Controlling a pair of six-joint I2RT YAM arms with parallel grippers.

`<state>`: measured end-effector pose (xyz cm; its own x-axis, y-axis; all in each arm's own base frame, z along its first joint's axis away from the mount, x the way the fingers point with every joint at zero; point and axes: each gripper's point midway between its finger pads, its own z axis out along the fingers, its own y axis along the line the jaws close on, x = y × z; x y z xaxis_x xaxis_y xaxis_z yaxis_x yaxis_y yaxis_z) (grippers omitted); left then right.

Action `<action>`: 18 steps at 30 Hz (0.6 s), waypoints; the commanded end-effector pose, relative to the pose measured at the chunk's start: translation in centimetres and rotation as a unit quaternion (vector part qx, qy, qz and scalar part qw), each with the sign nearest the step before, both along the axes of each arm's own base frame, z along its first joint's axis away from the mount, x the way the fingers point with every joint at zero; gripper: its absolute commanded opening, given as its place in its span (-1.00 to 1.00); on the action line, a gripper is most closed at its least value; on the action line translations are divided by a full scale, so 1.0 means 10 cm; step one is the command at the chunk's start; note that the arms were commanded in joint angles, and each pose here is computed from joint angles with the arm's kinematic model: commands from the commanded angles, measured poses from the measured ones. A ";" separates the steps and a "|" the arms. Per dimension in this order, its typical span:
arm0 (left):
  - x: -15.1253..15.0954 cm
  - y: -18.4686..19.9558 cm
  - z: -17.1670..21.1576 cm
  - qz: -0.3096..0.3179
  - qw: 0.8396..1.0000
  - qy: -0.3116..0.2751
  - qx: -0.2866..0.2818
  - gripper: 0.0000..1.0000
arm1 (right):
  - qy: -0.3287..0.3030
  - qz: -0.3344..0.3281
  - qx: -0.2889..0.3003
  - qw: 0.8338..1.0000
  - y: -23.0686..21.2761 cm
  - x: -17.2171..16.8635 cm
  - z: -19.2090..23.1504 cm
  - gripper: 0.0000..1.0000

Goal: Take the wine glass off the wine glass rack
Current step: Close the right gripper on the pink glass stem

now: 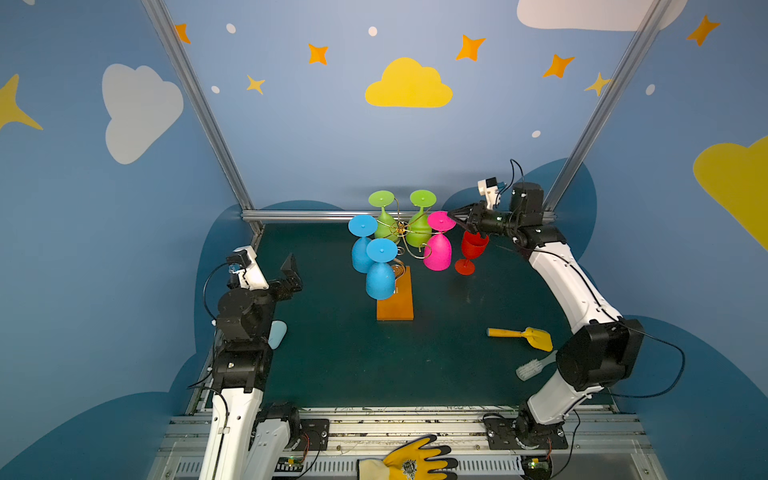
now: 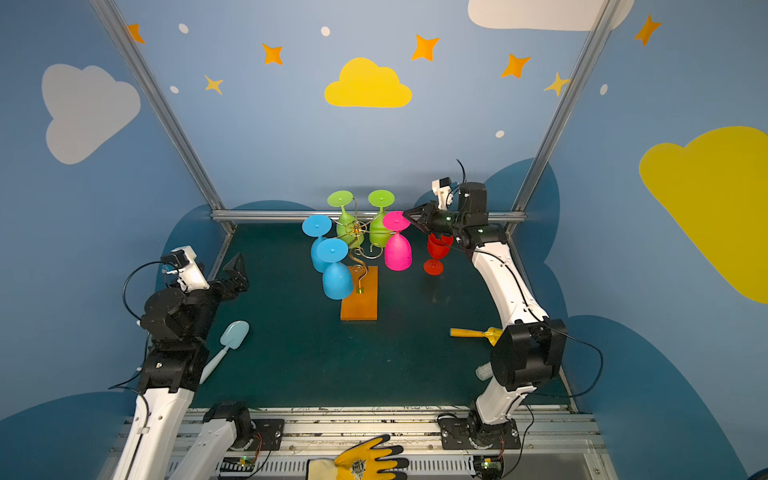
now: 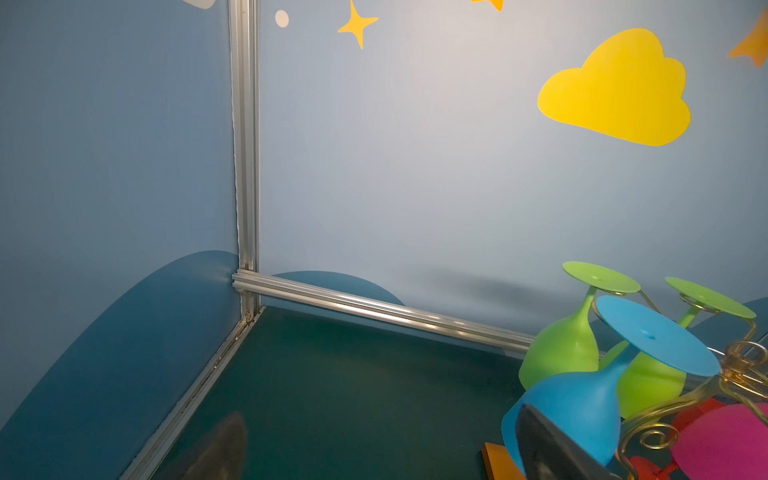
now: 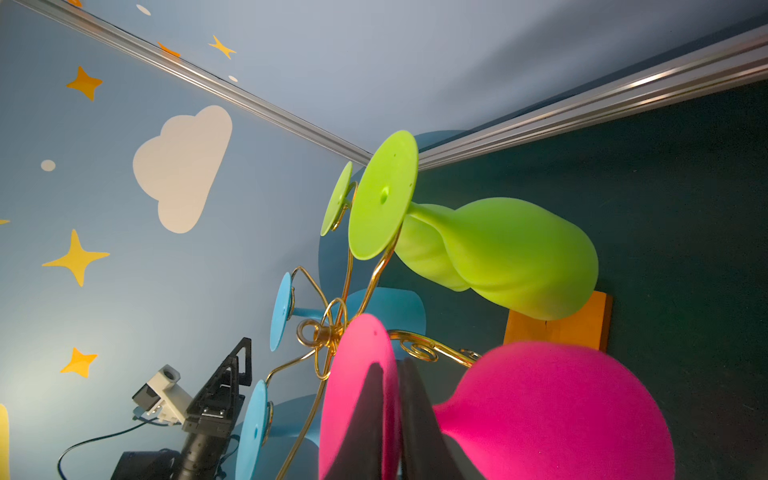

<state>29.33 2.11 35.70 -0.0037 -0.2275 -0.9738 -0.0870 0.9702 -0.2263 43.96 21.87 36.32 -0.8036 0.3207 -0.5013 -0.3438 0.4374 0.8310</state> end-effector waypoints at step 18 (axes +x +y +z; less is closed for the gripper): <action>-0.01 0.03 0.04 0.005 1.000 -0.013 -0.001 0.99 | -0.033 0.012 0.066 0.997 0.02 -0.07 0.47 -1.00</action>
